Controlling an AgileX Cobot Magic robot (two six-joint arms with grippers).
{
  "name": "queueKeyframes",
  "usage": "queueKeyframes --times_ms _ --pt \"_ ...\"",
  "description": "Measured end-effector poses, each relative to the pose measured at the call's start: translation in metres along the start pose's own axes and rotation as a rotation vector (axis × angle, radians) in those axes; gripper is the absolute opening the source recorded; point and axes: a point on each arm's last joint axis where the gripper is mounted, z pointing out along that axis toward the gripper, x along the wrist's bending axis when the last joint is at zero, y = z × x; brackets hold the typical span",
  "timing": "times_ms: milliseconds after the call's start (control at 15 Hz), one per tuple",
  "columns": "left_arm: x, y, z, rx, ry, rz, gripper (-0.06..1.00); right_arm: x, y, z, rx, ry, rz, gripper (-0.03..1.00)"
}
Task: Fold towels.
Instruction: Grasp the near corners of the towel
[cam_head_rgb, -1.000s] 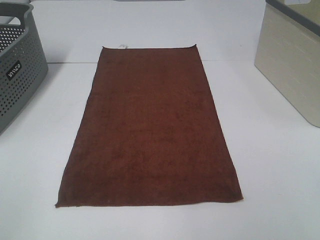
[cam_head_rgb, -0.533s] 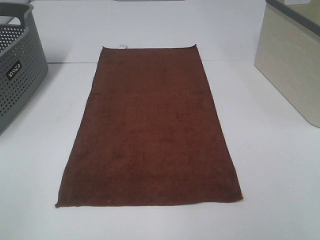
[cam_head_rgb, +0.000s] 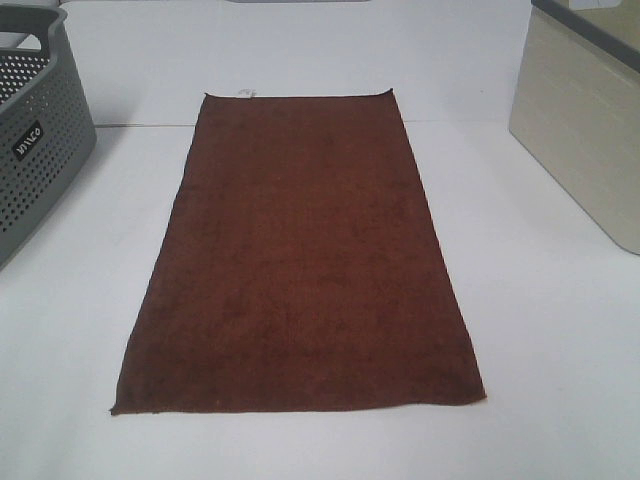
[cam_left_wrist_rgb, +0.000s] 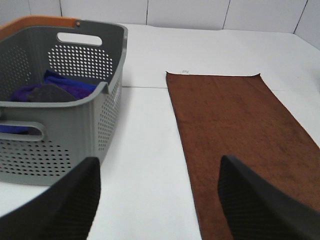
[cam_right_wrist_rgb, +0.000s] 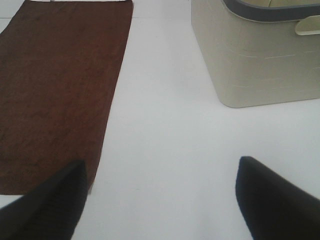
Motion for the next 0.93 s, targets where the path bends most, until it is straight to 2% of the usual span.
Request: queueKeyframes --times_ms 133,400,600,733,933 --pt "0.000 0.002 0.028 0.101 -0.019 -0.097 0.64 0.000 0.019 0.023 0.118 0.017 0.038 0.77" --pt "0.001 -0.008 0.086 0.388 -0.031 -0.300 0.64 0.001 0.034 0.077 0.377 0.050 0.102 0.77" --pt "0.004 -0.032 0.133 0.641 -0.050 -0.345 0.64 0.002 0.029 0.127 0.606 0.084 0.149 0.77" --pt "0.005 -0.050 0.159 0.763 -0.086 -0.394 0.64 0.007 0.024 0.160 0.687 0.154 0.175 0.77" --pt "0.007 -0.084 0.197 0.879 -0.146 -0.459 0.64 0.016 0.015 0.207 0.715 0.298 0.217 0.77"
